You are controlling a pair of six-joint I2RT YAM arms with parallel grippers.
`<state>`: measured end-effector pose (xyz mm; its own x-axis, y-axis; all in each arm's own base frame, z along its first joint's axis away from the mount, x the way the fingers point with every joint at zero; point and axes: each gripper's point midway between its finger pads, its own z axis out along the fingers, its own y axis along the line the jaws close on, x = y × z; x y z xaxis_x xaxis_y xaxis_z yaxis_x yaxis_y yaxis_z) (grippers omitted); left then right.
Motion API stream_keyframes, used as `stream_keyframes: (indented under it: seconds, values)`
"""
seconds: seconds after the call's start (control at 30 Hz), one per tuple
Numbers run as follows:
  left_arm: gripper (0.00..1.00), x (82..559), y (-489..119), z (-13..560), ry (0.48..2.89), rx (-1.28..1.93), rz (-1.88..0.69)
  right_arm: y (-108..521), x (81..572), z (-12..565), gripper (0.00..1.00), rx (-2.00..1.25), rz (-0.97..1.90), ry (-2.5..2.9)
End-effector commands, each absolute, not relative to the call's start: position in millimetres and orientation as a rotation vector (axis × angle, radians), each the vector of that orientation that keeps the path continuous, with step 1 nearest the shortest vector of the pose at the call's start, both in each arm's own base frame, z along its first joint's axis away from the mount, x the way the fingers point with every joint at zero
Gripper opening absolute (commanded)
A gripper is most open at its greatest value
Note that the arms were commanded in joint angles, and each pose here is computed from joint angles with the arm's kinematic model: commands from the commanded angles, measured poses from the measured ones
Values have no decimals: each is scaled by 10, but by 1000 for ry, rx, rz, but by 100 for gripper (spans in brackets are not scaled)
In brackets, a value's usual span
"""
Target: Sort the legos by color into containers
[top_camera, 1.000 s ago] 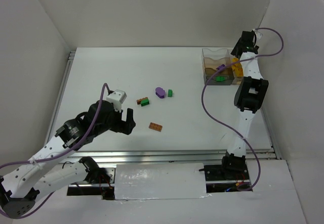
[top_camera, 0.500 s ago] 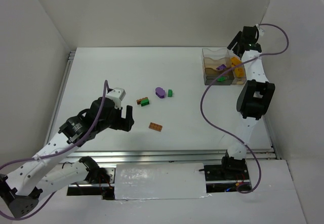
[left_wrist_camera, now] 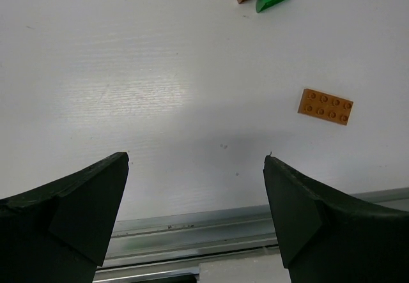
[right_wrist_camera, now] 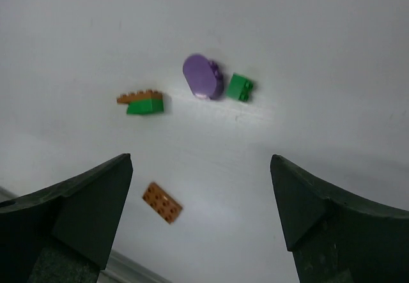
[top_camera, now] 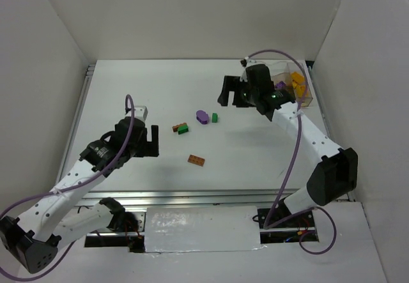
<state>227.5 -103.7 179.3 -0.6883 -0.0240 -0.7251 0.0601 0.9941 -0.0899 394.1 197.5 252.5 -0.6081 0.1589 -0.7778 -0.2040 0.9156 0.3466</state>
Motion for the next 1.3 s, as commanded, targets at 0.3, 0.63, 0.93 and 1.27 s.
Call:
stream_keyframes:
  seconds: [0.3, 0.63, 0.93, 1.27]
  values:
    - [100, 2362, -673, 2143, 2167, -208, -120, 2917, 4083, 1649, 79, -379, 472, 2424]
    - [99, 2376, -855, 2081, 2209, -97, -185, 3029, 4622, 970, 76, -489, 187, 2512]
    - [99, 2368, -934, 2092, 2207, -50, -231, 3037, 4472, 537, 74, -595, 189, 2620]
    - [99, 2348, -964, 2122, 2194, -30, -257, 3070, 4423, 389, 47, -625, 199, 2646]
